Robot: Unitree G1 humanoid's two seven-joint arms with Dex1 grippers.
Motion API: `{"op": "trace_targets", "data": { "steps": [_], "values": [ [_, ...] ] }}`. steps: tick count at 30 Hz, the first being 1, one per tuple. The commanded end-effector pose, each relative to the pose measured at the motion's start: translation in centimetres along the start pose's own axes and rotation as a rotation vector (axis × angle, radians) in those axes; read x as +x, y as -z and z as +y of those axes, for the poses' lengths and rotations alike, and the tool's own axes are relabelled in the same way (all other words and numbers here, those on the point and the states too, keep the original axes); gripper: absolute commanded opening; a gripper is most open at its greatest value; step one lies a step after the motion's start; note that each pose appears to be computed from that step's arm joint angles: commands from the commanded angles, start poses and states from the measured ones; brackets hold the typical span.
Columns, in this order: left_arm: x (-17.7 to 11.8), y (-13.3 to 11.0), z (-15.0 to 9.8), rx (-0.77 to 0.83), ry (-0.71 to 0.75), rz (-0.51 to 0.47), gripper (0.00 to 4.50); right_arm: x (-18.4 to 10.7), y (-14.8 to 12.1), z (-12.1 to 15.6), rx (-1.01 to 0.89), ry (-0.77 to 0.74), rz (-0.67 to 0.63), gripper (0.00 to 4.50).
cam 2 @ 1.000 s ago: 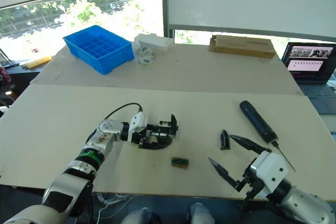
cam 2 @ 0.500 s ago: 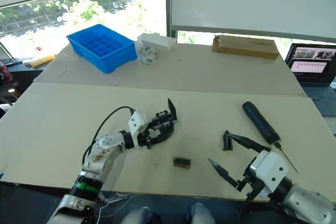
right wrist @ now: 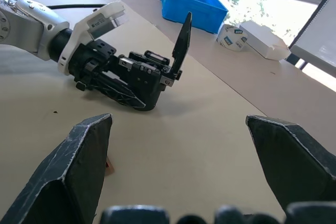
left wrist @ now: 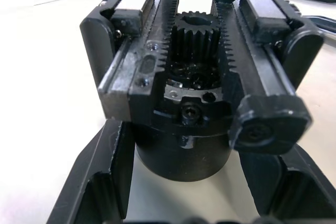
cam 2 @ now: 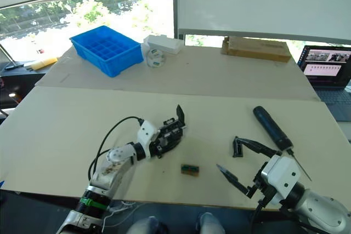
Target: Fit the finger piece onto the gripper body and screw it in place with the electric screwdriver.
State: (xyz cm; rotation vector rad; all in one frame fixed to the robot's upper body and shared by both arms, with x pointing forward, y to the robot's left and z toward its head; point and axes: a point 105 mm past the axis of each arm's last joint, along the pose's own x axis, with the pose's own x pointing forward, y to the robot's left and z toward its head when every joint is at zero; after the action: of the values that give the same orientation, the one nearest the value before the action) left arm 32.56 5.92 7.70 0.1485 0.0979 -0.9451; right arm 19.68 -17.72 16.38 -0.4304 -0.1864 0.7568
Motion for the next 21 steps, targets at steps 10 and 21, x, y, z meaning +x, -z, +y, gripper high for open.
{"op": "trace_targets", "data": {
  "steps": [10, 21],
  "values": [
    [-2.1, 0.2, 4.3, 0.072, 0.235, 0.095, 4.46, -0.5, -0.8, -0.1, -0.017, 0.028, -0.016, 4.50],
    [0.4, -1.1, 2.6, 0.158, 0.606, 0.091, 4.46, -0.3, -0.8, -0.1, -0.018, 0.038, -0.017, 4.50]
  ]
}}
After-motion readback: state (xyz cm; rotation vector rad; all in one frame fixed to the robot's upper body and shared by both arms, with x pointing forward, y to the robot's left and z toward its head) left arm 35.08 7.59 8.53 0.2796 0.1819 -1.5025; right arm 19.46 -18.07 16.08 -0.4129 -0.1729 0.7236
